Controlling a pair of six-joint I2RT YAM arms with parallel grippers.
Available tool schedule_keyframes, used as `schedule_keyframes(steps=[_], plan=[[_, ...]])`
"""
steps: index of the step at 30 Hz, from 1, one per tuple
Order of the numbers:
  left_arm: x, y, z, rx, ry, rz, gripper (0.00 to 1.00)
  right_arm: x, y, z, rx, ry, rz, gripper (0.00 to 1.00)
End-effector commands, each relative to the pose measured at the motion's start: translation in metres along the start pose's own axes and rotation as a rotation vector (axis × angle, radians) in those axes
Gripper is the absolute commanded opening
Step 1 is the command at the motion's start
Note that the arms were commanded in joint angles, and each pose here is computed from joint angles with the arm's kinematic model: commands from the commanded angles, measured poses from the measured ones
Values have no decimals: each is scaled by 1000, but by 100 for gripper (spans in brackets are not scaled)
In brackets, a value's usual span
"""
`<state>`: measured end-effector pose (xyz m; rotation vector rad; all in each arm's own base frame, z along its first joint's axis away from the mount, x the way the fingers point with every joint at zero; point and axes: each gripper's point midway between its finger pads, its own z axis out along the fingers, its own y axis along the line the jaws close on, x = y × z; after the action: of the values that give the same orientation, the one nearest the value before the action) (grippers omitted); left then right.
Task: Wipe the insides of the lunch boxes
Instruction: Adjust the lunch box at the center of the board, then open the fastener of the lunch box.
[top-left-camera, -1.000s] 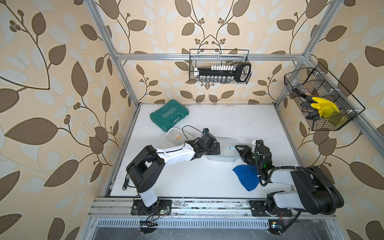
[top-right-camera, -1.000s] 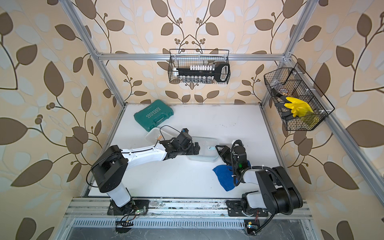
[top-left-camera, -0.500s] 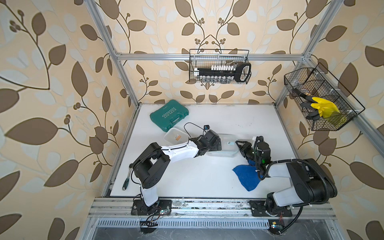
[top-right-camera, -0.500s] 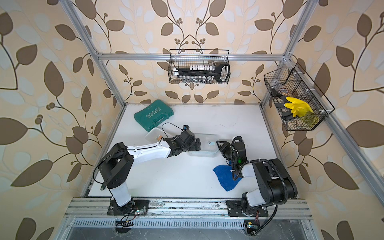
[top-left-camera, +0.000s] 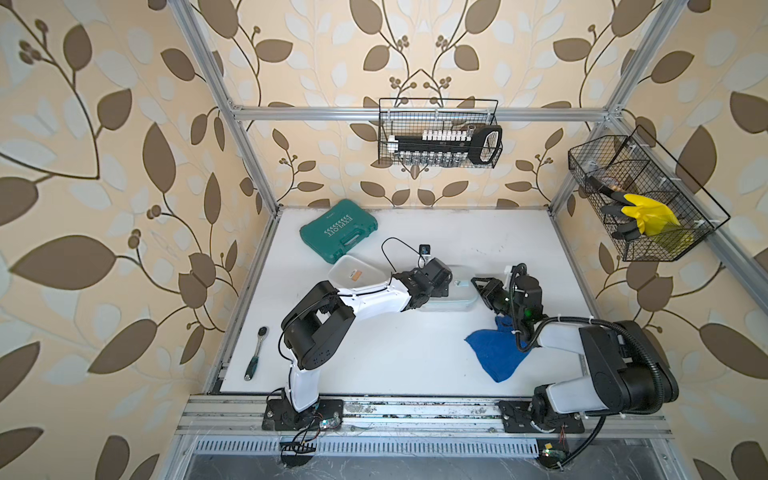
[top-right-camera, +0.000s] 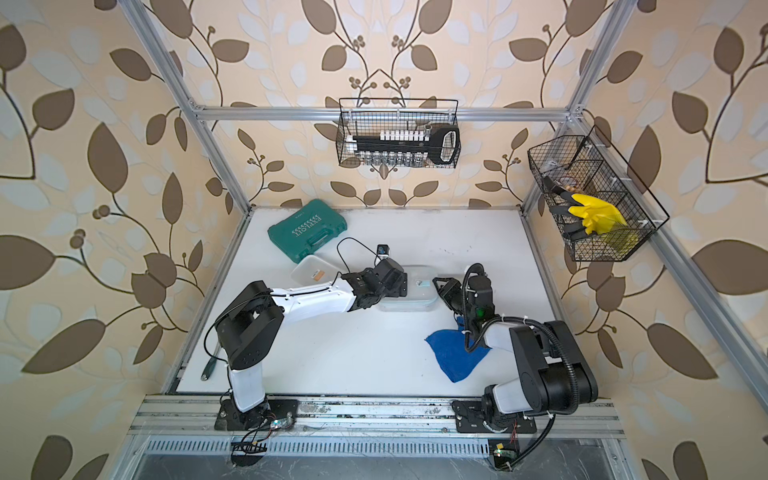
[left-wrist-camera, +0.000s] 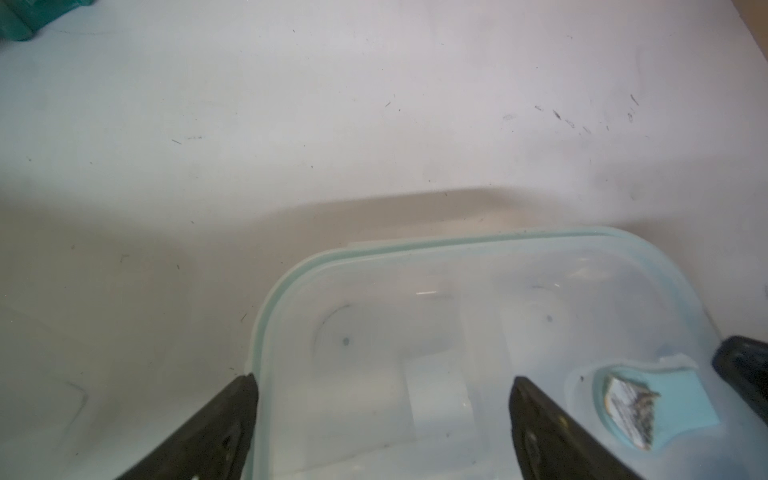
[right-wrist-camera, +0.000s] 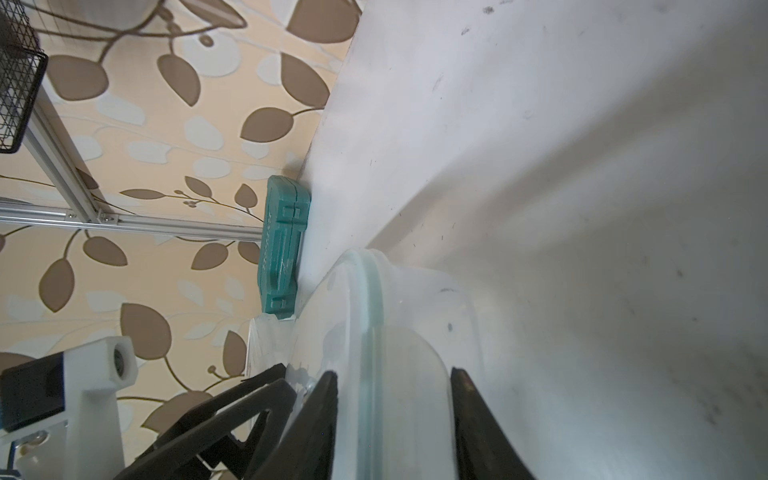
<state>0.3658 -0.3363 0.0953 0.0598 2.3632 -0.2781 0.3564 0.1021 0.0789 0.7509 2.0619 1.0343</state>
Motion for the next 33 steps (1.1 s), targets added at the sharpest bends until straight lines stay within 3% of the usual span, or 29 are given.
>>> schedule_keyframes(steps=[1, 11, 16, 20, 21, 25, 33], plan=[[81, 7, 14, -52, 225, 224, 94, 34, -33, 0, 127, 155, -41, 0], [100, 11, 23, -107, 259, 312, 92, 33, -34, 2, 186, 220, -139, 0], [96, 8, 20, -97, 248, 271, 93, 31, -44, -1, 216, 217, -91, 0], [70, -2, -2, -51, 190, 227, 97, 24, -40, -8, 187, 172, -47, 63], [60, -6, -9, -35, 169, 219, 97, 22, -36, -11, 177, 154, -39, 70], [28, -15, -41, 20, 102, 207, 99, 12, -20, -29, 140, 81, 2, 75], [9, 4, -78, 49, 26, 211, 99, 25, -24, -61, 96, 5, 189, 76]])
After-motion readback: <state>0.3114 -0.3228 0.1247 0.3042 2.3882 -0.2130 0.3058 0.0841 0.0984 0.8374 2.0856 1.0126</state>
